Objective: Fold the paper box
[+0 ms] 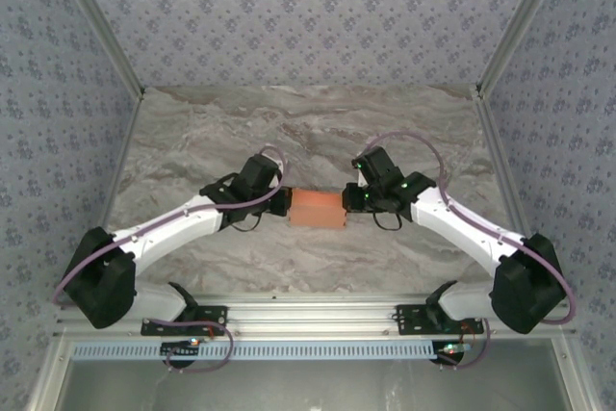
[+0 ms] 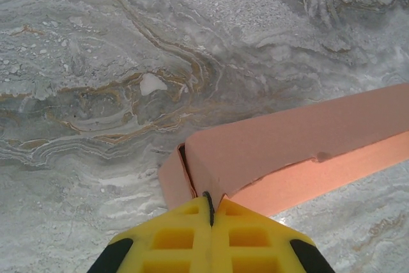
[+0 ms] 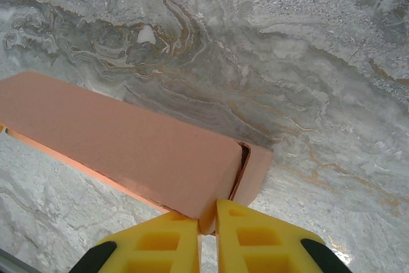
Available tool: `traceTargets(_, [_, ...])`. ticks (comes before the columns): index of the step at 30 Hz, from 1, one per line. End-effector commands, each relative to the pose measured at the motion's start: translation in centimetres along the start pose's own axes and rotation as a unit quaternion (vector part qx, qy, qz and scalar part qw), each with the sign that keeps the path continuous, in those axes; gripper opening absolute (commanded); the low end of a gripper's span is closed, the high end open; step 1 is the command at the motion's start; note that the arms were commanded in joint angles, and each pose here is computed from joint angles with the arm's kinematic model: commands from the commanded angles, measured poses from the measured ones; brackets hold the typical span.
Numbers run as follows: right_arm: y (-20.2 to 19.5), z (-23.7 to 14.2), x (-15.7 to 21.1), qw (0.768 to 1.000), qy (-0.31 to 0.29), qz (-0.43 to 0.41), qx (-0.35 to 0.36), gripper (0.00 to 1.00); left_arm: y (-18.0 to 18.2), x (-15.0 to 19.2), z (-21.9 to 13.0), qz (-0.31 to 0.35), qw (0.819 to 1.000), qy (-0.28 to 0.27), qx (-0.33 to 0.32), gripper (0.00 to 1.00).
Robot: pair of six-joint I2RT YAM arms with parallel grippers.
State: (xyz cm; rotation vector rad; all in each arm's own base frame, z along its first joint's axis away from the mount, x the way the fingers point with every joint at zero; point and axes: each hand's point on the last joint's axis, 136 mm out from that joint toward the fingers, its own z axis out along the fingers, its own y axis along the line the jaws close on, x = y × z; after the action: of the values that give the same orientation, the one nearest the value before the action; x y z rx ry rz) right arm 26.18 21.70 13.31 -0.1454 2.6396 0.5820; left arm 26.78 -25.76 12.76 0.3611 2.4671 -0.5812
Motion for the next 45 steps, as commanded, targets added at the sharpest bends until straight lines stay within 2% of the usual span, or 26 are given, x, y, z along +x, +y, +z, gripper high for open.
traceTargets(1, [0.2, -0.1, 0.8, 1.0, -0.006, -0.012, 0.002, 0.14, 0.0, 1.7, 0.5, -0.002, 1.0, 0.012, -0.009, 0.0])
traceTargets(5, [0.2, -0.7, 1.0, 1.0, -0.019, -0.023, 0.004, 0.23, 1.1, 2.4, 0.9, -0.01, 0.999, 0.0, -0.034, 0.0])
traceTargets(10, [1.1, -3.4, 0.0, 0.998, -0.053, -0.034, -0.018, 0.36, 1.9, 2.7, 0.9, -0.016, 0.999, -0.004, -0.051, 0.0])
traceTargets(17, [2.1, -6.5, -1.7, 0.991, -0.08, -0.104, -0.023, 0.45, 2.0, 2.8, 1.3, -0.007, 0.998, 0.003, -0.055, 0.0])
traceTargets(20, [1.6, -6.0, -3.3, 0.993, -0.073, -0.096, -0.001, 0.43, 1.8, 2.9, 1.6, -0.005, 0.999, 0.005, -0.05, 0.0])
traceTargets(22, [1.8, -5.5, -4.5, 0.995, -0.065, -0.081, -0.004, 0.37, 1.6, 2.9, 1.7, -0.001, 0.999, 0.004, -0.049, 0.0])
traceTargets(26, [4.4, -4.1, -6.7, 0.994, -0.067, -0.044, -0.069, 0.25, 1.9, 3.0, 1.6, 0.014, 0.998, -0.007, -0.065, 0.0])
traceTargets(28, [5.7, -3.0, -7.0, 0.991, -0.073, -0.022, -0.11, 0.22, 2.2, 3.2, 1.6, 0.015, 0.997, -0.015, -0.073, 0.0])
traceTargets(30, [6.2, -1.6, -6.7, 0.988, -0.082, -0.013, -0.132, 0.21, 2.7, 3.4, 1.6, 0.009, 0.996, -0.024, -0.081, 0.0])
traceTargets(35, [3.5, 1.2, -4.9, 0.986, -0.111, 0.005, -0.122, 0.19, 3.3, 4.1, 1.8, -0.007, 0.996, -0.045, -0.081, 0.0])
traceTargets(42, [1.8, 1.4, -2.3, 0.987, -0.115, -0.01, -0.114, 0.21, 3.1, 4.1, 2.2, -0.005, 0.996, -0.038, -0.081, 0.0])
traceTargets(45, [0.7, 1.3, -1.8, 0.987, -0.125, -0.012, -0.097, 0.21, 2.4, 4.0, 2.5, -0.003, 0.997, -0.031, -0.067, 0.03])
